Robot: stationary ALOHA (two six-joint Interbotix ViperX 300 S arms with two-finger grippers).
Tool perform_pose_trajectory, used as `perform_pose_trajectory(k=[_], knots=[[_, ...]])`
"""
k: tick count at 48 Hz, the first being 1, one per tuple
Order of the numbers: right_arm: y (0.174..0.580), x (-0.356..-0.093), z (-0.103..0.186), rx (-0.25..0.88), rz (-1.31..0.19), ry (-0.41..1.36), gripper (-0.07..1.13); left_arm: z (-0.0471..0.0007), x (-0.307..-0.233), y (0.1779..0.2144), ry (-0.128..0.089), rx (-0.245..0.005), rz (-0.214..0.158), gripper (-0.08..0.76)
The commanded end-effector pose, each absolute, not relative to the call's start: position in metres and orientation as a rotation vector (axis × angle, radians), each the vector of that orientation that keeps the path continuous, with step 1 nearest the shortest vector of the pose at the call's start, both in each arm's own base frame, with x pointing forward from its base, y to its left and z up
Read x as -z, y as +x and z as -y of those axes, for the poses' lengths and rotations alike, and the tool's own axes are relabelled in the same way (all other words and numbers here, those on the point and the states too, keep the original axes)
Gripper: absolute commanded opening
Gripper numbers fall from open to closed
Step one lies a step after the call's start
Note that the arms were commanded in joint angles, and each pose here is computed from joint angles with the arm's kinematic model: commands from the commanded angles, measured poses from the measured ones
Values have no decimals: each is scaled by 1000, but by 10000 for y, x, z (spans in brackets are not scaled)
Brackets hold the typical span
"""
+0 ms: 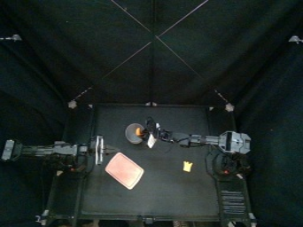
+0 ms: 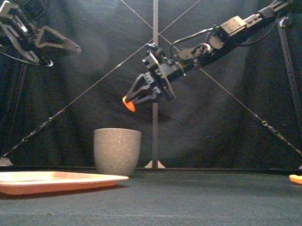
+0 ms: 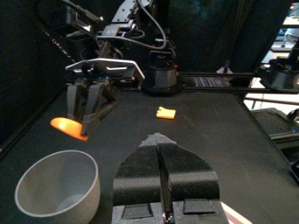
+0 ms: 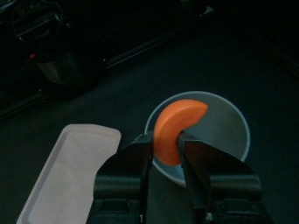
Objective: Pick the tangerine then place it in the grey bowl
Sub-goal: Drop tangerine in the grey bowl and return to neutral
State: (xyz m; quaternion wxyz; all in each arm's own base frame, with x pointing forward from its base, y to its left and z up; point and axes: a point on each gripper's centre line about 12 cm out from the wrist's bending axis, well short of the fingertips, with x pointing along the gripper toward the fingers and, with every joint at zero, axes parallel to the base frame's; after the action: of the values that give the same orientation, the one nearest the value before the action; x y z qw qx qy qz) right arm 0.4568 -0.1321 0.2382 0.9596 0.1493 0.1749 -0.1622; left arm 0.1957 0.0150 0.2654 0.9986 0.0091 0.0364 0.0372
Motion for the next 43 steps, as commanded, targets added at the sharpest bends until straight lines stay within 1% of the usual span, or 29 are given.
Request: perform_pose_trajectory(k=[1, 7, 11, 13, 20, 30, 31, 36, 43], knots=[[4655, -2573, 1394, 331, -290, 295, 653, -157, -2727, 1971, 22, -77, -48, 122], [4698, -2509, 1406, 331, -301, 291, 795, -156, -2727, 1971, 25, -76, -49, 122], [4699, -2496, 1398, 330, -305, 290, 858, -156, -2718, 1972, 24, -77, -52, 122], [4696, -2488, 1397, 330, -305, 290, 880, -156, -2729, 1971, 24, -77, -47, 122], [4653, -2489, 1400, 334, -310, 294, 891, -156, -2726, 1974, 24, -77, -49, 122], [4483, -2527, 1297, 321, -313, 281, 894, -156, -2729, 1971, 24, -77, -47, 122], [4446, -2523, 1271, 318, -315, 279, 894, -156, -2721, 1970, 24, -77, -50, 122], [4329, -2533, 1131, 293, -307, 266, 894, -156, -2727, 1971, 24, -77, -49, 122], [4167, -2596, 875, 233, -265, 224, 894, -159, -2722, 1970, 27, -78, -49, 122]])
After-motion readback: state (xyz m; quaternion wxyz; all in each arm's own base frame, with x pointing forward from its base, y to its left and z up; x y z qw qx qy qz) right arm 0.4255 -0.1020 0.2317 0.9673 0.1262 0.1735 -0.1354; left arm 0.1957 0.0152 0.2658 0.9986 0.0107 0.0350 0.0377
